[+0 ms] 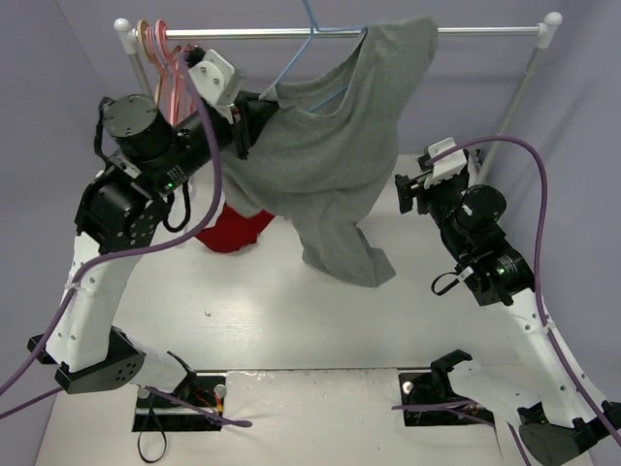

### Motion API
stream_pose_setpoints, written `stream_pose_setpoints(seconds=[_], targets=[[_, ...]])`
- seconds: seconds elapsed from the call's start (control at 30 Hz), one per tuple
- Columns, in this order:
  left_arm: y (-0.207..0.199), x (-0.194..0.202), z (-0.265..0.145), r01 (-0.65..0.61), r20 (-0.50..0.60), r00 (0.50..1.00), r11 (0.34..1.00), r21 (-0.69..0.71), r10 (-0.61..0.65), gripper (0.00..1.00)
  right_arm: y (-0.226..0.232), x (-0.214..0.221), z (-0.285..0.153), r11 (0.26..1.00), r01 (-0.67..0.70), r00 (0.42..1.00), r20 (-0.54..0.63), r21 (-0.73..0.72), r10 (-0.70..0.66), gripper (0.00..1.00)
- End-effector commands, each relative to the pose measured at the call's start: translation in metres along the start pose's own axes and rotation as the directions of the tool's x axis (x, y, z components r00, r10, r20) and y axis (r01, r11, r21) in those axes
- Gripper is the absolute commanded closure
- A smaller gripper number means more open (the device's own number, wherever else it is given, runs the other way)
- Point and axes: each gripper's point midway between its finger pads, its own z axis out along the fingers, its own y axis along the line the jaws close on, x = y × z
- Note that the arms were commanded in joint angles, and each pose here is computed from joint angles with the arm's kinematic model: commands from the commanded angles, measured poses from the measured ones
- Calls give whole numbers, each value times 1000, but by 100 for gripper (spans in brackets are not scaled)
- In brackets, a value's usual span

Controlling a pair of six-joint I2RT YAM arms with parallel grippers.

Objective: Place the t-shirt on the hanger
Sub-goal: Place the T-shirt on the hanger, then place the hanger at the clothesline.

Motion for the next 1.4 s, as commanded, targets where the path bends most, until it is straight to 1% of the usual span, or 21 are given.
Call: stream_pose_setpoints(seconds=[0.0,0.03,0.13,0.2,0.23,0.3,0.37,0.43,0.47,0.5,0.57,0.7,0.77,0.8,0.83,0.93,0.97,1.13,1.17,1.27,1.37], targets=[[7,56,22,111,-148,981,989,-103,-125,100,-14,-19,-5,996,-52,995,91,72,45,30],[6,71,25,162,-185,965,978,-134,-185,100,-16,-18,-7,995,-54,995,91,80,47,30],[12,69,28,203,-174,955,958,-202,-239,100,-13,-13,-8,995,-65,995,79,72,60,30],[25,66,28,183,-163,959,945,-271,-232,100,-10,-8,-7,995,-77,995,69,67,72,30],[21,80,35,181,-210,948,949,-259,-238,100,-10,-6,-6,995,-80,995,62,65,76,30],[11,80,40,210,-208,944,953,-217,-256,100,-7,-2,-6,995,-84,996,46,55,82,30],[15,87,45,220,-208,938,941,-257,-276,100,-6,2,-6,995,-83,996,31,53,82,30],[12,93,52,233,-213,932,936,-264,-292,100,-5,4,-6,995,-80,997,22,51,79,30],[12,93,54,233,-201,935,934,-272,-292,100,-5,6,-7,996,-79,997,15,52,78,30],[20,94,58,225,-175,941,921,-318,-290,100,-6,6,-8,995,-79,997,15,54,78,30],[22,95,64,227,-158,944,915,-332,-291,100,-5,9,-7,995,-80,997,9,53,79,30],[22,72,80,228,-63,963,914,-337,-263,100,-4,12,-9,996,-74,997,3,50,74,30],[23,65,85,226,-36,967,910,-347,-254,100,-5,14,-10,996,-64,998,-3,54,64,30],[23,73,95,220,-50,966,910,-352,-253,100,-4,15,-10,997,-62,998,-5,53,63,30],[25,61,96,228,-19,968,908,-352,-251,100,-4,15,-11,997,-59,998,-6,53,59,30],[29,67,114,229,0,969,899,-374,-246,100,-6,17,-13,997,-54,998,-10,62,55,30],[28,77,123,222,-11,970,897,-383,-245,100,-6,17,-13,997,-54,998,-10,60,55,30],[32,83,147,214,26,975,885,-413,-223,100,-2,16,-17,997,-68,998,-4,38,68,30],[30,94,155,208,13,975,884,-419,-224,100,-1,17,-18,997,-71,997,-6,36,71,30],[34,106,169,192,22,979,875,-444,-204,100,2,20,-21,996,-80,997,-11,24,81,30],[34,121,179,179,9,981,873,-453,-196,100,2,23,-23,996,-81,997,-16,24,82,30]])
